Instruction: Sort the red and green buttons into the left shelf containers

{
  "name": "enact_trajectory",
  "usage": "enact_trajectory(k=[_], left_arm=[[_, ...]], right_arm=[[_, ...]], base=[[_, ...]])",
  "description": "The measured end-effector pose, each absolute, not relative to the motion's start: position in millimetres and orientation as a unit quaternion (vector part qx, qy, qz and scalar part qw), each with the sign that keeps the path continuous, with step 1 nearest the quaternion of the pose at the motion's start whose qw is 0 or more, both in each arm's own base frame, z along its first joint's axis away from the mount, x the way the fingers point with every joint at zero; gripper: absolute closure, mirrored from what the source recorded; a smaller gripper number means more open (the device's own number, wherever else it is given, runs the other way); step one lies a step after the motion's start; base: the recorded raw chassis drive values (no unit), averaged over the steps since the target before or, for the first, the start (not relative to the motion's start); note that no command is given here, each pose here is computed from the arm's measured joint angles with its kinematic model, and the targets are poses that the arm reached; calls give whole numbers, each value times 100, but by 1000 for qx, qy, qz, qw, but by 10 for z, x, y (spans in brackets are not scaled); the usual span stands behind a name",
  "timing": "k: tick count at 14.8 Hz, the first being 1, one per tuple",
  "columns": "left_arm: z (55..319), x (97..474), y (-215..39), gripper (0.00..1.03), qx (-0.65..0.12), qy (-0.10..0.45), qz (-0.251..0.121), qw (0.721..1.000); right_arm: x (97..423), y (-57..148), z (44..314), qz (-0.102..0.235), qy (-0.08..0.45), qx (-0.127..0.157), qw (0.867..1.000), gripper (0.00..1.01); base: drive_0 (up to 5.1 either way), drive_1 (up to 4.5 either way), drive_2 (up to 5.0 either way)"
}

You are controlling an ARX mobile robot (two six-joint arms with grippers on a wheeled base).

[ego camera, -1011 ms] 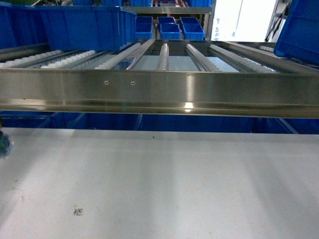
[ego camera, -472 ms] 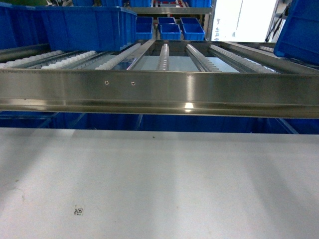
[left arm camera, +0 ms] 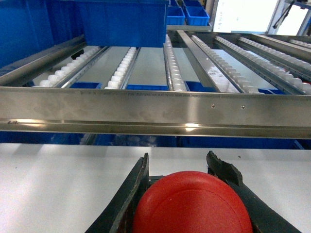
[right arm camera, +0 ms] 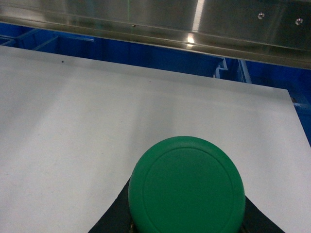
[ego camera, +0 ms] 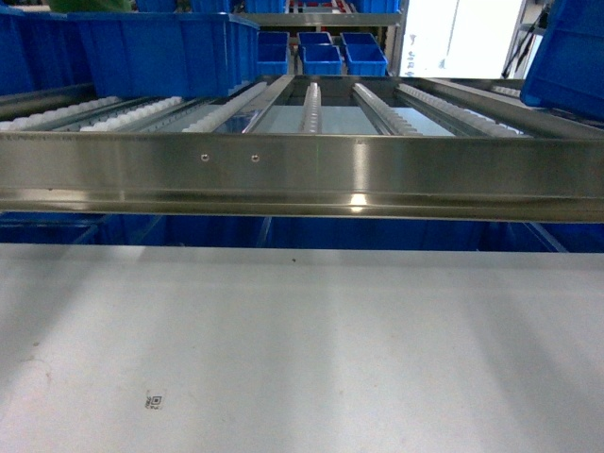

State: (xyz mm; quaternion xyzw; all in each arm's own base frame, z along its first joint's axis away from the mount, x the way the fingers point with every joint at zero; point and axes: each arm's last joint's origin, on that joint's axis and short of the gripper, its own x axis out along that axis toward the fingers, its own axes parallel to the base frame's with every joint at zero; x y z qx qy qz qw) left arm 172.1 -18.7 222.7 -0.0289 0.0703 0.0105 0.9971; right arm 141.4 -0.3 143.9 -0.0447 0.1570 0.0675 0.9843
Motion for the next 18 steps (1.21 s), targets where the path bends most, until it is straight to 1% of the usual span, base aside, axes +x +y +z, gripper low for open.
enact_trajectory(k=[2,18], left_arm=[[2224,1721,-176,71,-29,72,17,997],[2226,1721,-177,71,-29,71,17,997]], right_arm=[[1415,-3,1442,68,155,-45,985,75],[1415,-3,1441,68,156,-45,984,75]], base=[[-459,102,390],[-459,81,394]])
